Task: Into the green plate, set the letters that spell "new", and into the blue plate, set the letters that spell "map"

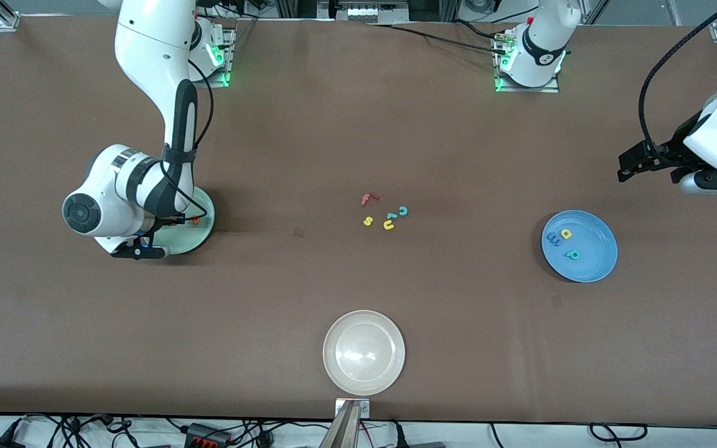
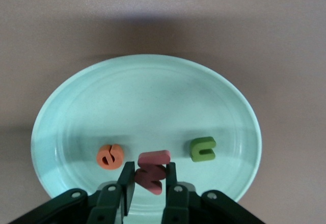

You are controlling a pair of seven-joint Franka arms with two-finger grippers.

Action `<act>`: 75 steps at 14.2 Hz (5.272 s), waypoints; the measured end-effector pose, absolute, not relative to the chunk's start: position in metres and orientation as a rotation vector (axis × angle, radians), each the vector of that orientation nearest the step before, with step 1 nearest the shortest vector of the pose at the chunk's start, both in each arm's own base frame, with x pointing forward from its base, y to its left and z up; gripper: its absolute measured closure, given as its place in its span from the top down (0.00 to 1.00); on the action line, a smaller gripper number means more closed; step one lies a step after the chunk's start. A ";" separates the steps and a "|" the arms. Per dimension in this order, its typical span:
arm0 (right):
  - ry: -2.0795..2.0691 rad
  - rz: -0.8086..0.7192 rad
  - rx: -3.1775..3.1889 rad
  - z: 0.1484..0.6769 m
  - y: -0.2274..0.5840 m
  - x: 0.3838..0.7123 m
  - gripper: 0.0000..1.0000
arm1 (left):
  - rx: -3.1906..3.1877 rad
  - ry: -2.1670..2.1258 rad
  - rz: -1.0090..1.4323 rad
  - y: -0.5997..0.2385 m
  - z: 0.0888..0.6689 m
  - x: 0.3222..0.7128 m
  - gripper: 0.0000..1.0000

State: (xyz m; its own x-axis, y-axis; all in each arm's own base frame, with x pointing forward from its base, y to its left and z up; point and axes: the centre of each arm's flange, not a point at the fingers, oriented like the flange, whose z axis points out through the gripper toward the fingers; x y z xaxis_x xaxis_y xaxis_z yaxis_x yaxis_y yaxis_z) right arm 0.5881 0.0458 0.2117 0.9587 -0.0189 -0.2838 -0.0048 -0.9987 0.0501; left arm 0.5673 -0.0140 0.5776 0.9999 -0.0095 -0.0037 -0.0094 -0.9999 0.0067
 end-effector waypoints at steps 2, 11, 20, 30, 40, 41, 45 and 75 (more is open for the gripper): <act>-0.011 -0.434 3.062 0.209 0.048 0.589 0.51 | 3.135 -0.008 -0.009 -0.012 0.581 0.567 1.00; 0.023 -0.330 3.076 0.235 0.057 0.611 1.00 | 3.133 -0.091 -0.011 -0.006 0.583 0.567 1.00; -0.004 -0.320 3.152 0.303 0.082 0.653 1.00 | 3.133 -0.098 -0.037 -0.006 0.582 0.565 1.00; -0.115 -0.026 3.145 0.485 0.059 0.633 1.00 | 3.133 -0.096 -0.041 -0.006 0.582 0.564 1.00; -0.270 0.113 3.134 0.610 -0.067 0.603 1.00 | 3.133 -0.097 -0.044 -0.006 0.582 0.564 1.00; -0.265 0.120 3.139 0.612 -0.066 0.602 1.00 | 3.133 -0.097 -0.044 -0.006 0.582 0.564 1.00; -0.247 0.118 3.147 0.617 -0.061 0.599 1.00 | 3.132 -0.097 -0.047 -0.006 0.582 0.564 1.00; -0.135 -0.019 3.133 0.593 -0.059 0.536 1.00 | 3.132 -0.104 -0.049 -0.008 0.582 0.564 1.00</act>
State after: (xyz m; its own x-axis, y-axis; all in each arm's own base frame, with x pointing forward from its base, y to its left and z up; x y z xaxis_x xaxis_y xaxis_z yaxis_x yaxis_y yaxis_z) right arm 0.5362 -0.0594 0.5927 0.9962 -0.0858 -0.0122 -0.0857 -0.9963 0.0059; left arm 0.5638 -0.0083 0.5821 0.9973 -0.0664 -0.0312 -0.0661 -0.9978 0.0084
